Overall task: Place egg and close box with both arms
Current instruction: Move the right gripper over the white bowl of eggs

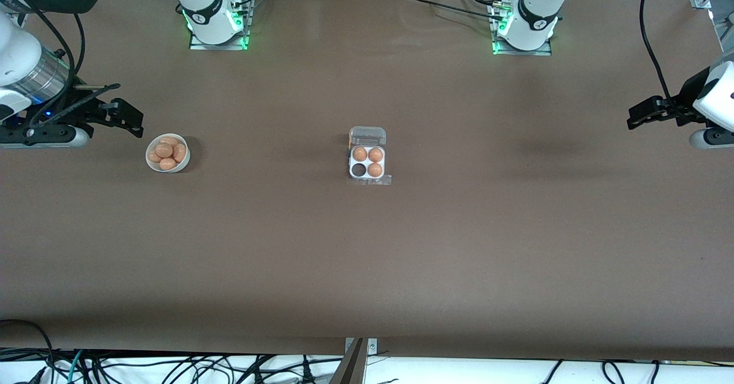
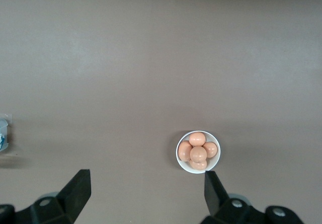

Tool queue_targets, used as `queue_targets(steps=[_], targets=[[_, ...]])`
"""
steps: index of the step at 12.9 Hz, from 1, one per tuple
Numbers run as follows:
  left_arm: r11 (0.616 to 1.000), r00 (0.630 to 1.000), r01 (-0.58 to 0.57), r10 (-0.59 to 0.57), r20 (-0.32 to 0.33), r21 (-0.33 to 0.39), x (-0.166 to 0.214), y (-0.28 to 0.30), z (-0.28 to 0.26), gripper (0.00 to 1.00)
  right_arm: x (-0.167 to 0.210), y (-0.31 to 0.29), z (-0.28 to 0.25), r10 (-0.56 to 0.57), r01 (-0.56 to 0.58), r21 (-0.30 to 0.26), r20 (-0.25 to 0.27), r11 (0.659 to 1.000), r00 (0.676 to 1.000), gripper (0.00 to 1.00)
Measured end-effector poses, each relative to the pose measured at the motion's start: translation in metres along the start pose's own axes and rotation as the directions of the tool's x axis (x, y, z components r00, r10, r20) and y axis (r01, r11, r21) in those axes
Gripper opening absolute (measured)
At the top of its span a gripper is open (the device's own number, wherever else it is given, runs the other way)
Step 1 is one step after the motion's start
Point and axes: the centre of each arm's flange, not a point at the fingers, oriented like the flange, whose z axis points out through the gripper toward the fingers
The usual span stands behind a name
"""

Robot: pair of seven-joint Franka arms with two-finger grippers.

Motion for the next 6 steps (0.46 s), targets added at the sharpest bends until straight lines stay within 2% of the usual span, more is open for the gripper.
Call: queue_targets(steps=[2, 6], targets=[[1.0, 1.0, -0.001, 0.001, -0.001, 0.0, 0.0, 0.001, 0.0, 1.0, 0.006, 0.0, 0.019, -0.019, 0.021, -0.062, 0.032, 0.998, 0.999, 1.0], [1.0, 1.0, -0.001, 0.001, -0.003, 0.0, 0.0, 0.001, -0.001, 1.0, 0.022, -0.002, 0.09, -0.038, 0.057, -0.127, 0.148, 0.99, 0.988, 1.0]])
